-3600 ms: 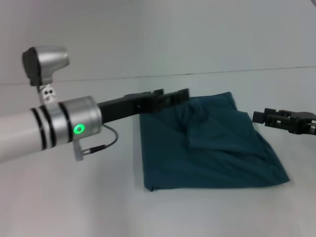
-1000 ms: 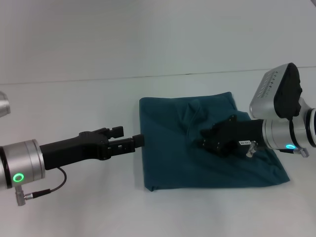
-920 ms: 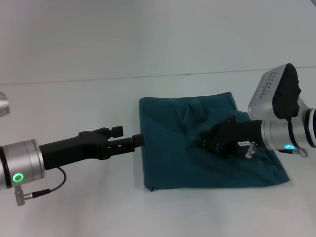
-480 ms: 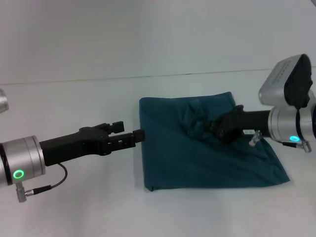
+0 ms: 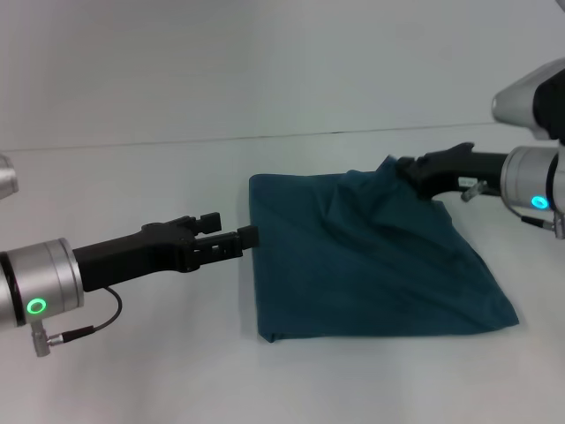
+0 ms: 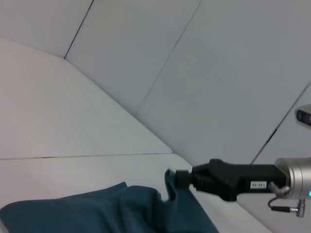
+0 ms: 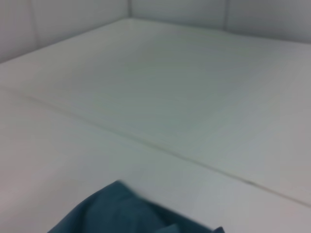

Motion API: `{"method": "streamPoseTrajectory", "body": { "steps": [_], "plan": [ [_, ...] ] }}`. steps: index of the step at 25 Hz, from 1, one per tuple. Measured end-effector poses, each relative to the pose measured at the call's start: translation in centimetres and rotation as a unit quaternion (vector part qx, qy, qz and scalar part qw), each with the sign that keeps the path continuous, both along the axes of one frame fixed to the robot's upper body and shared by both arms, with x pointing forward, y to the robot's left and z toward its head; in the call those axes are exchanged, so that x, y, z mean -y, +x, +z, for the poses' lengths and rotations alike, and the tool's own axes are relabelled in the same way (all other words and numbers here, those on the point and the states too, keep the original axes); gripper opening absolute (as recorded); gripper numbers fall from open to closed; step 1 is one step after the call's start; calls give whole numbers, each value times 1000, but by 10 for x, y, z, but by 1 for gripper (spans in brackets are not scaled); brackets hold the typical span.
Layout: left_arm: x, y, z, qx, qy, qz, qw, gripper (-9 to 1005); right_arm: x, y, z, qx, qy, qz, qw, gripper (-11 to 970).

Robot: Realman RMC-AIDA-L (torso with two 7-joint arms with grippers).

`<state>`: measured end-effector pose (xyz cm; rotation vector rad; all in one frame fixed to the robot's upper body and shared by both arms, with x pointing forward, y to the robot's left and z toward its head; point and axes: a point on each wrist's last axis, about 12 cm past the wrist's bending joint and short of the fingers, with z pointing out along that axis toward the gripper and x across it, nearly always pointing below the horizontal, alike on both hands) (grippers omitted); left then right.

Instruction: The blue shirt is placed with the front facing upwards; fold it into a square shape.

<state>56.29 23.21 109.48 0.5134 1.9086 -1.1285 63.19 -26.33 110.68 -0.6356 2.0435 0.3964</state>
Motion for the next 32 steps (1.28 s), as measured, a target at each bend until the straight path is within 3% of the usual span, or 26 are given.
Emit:
{"method": "streamPoseTrajectory", "body": {
  "steps": [12, 32],
  "plan": [
    [1, 1, 0, -4, -2, 2, 1000, 932, 26, 15, 14, 5, 37, -100, 994, 16],
    [7, 7, 2, -5, -9, 3, 1000, 930, 48, 15, 4, -36, 32, -160, 986, 29]
  ]
}}
